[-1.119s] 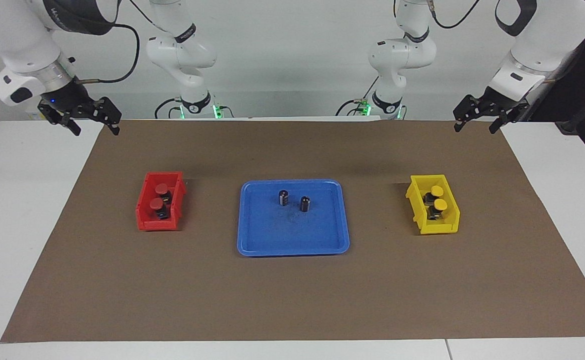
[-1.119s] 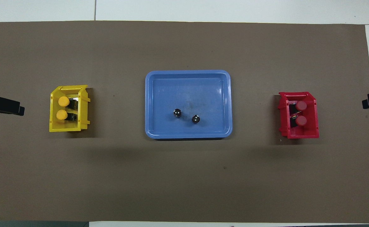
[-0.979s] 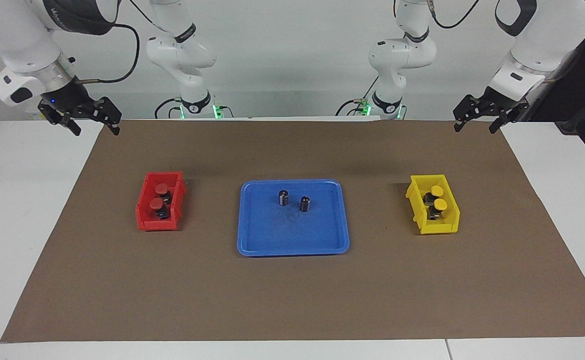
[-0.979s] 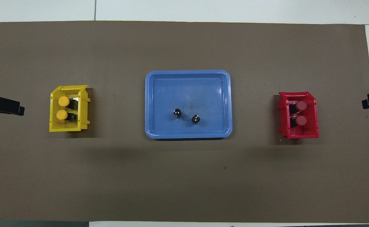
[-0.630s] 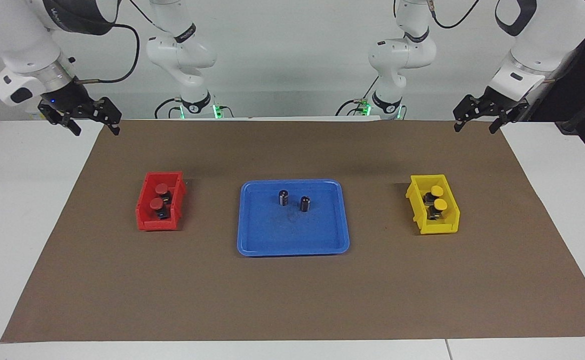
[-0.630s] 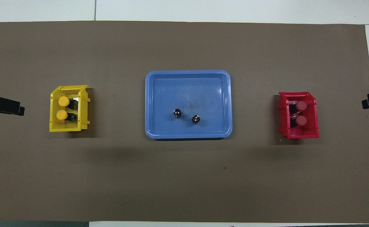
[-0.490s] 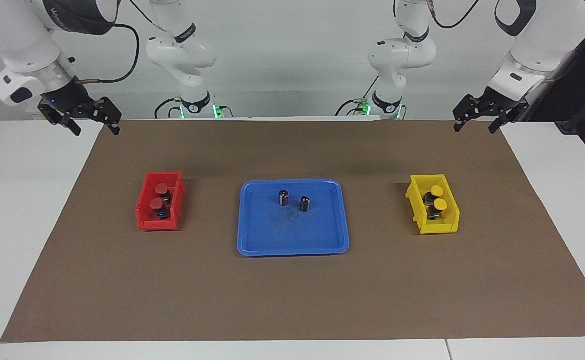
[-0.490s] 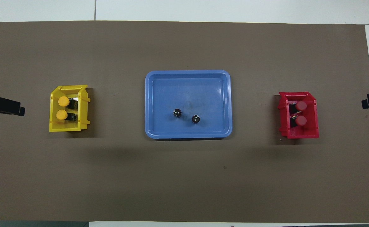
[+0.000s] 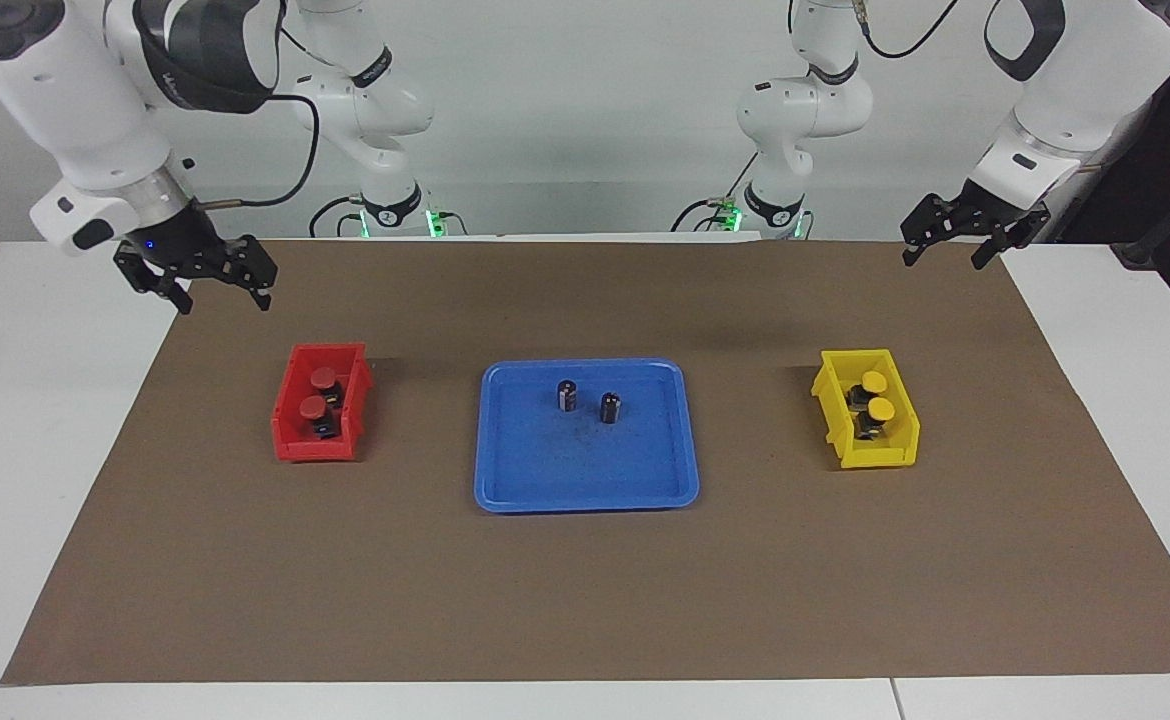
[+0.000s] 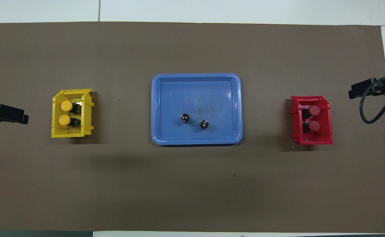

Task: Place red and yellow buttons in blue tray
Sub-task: 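Reach the right gripper into the red holder and grasp a red button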

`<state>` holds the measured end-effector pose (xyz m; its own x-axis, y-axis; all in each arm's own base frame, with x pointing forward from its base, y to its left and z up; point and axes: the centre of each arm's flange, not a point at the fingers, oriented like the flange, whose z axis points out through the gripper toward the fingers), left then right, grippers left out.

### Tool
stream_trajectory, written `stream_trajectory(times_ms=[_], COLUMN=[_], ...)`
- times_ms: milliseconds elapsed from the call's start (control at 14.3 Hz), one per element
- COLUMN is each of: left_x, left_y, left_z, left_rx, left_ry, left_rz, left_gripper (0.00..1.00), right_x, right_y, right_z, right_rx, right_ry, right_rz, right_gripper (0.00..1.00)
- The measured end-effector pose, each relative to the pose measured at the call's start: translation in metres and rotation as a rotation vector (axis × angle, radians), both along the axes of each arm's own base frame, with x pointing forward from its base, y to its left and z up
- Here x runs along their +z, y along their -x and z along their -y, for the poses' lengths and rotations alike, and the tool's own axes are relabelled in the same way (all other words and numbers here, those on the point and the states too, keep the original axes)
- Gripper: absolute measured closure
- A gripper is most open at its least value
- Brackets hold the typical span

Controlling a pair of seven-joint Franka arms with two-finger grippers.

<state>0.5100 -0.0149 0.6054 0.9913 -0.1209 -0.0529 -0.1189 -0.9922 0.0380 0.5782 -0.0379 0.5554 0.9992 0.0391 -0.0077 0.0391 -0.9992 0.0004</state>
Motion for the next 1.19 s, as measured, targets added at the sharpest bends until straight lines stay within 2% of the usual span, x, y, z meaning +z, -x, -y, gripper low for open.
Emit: stream_trajectory(times_ms=[210,420,490,560,700,909,1189], left_x=[0.002,0.002,0.001,0.001,0.002,0.002,0.002], left_y=[0.001,0.001,0.001,0.001,0.001,0.001,0.001], left_z=[0.008,0.005,0.003,0.001,0.001,0.001,0.001], left_rx=[-0.015,-0.010,-0.005,-0.002,-0.002,-0.002,-0.002], left_ry=[-0.001,-0.001,-0.001,-0.001,-0.001,-0.001,-0.001], left_rz=[0.004,0.004,0.004,0.004,0.005,0.005,0.005], left_gripper=[0.00,0.00,0.00,0.00,0.00,0.00,0.00], right_x=[-0.063,-0.136,-0.152,-0.162,-0.170,-0.180,-0.197], right_y=[-0.024,-0.019,-0.014,-0.010,-0.007,-0.005,-0.001], right_z=[-0.009,-0.008,-0.008,-0.008,-0.009,-0.009,-0.010], right_rx=[0.016,0.014,0.013,0.013,0.010,0.008,0.009], right_ry=[0.004,0.006,0.005,0.003,-0.002,-0.004,-0.004], right_rz=[0.003,0.002,-0.008,-0.018,-0.027,-0.010,-0.026], right_gripper=[0.00,0.03,0.11,0.11,0.24,0.27,0.33])
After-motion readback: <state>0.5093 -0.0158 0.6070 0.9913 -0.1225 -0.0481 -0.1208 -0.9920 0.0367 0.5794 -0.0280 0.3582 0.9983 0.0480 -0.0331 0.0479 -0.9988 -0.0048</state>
